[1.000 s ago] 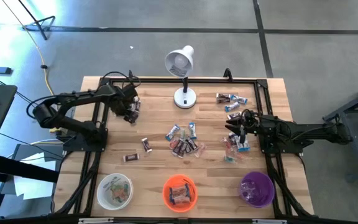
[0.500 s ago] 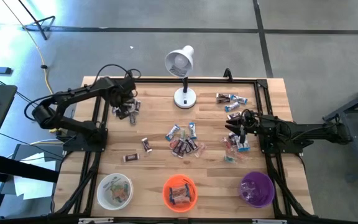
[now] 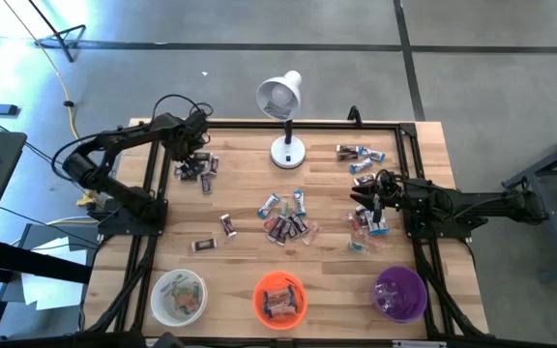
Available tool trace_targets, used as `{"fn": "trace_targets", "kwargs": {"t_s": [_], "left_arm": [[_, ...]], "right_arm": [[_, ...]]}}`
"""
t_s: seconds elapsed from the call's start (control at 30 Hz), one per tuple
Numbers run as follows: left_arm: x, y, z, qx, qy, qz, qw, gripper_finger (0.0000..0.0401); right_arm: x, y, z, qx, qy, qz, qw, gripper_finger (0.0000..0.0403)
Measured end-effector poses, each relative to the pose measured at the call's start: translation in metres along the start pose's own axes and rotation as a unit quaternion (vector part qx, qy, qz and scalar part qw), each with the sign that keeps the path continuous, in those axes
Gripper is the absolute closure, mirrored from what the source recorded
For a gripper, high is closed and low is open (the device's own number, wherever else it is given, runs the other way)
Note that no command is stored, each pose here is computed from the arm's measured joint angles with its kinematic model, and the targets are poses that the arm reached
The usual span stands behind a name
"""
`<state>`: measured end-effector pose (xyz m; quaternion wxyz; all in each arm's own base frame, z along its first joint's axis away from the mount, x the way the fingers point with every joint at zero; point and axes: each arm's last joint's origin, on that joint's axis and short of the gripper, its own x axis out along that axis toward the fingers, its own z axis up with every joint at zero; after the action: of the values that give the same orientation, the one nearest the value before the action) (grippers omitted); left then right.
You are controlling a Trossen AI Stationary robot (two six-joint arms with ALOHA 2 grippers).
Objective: Organize candy in baskets
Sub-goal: Put the white chocolate bar into the orange bucket
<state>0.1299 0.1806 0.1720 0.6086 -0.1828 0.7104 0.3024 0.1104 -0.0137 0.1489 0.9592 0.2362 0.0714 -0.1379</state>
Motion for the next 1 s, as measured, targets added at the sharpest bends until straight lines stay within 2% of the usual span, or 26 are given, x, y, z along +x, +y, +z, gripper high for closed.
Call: {"fn": "trace_targets", "kwargs": {"t_s": [0.2, 0.43, 0.57, 0.73, 1.0], "left_arm": [[0.019, -0.005, 0.007, 0.003, 0.044, -0.032, 0.998, 0.0170], [0.034, -0.015, 0.013, 0.035, 0.092, 0.021, 0.995, 0.0170], [0.038, -0.018, 0.015, 0.039, 0.103, 0.034, 0.993, 0.0185], [0.039, -0.019, 0.016, 0.039, 0.101, 0.032, 0.994, 0.0241], [0.039, -0.018, 0.018, 0.013, 0.091, 0.047, 0.995, 0.0371]], "right_arm": [[0.000, 0.000, 0.000, 0.000, 0.000, 0.000, 1.000, 0.0251], [0.000, 0.000, 0.000, 0.000, 0.000, 0.000, 1.000, 0.0251], [0.000, 0.000, 0.000, 0.000, 0.000, 0.000, 1.000, 0.0251], [0.000, 0.000, 0.000, 0.000, 0.000, 0.000, 1.000, 0.0251], [0.000, 0.000, 0.000, 0.000, 0.000, 0.000, 1.000, 0.0251]]}}
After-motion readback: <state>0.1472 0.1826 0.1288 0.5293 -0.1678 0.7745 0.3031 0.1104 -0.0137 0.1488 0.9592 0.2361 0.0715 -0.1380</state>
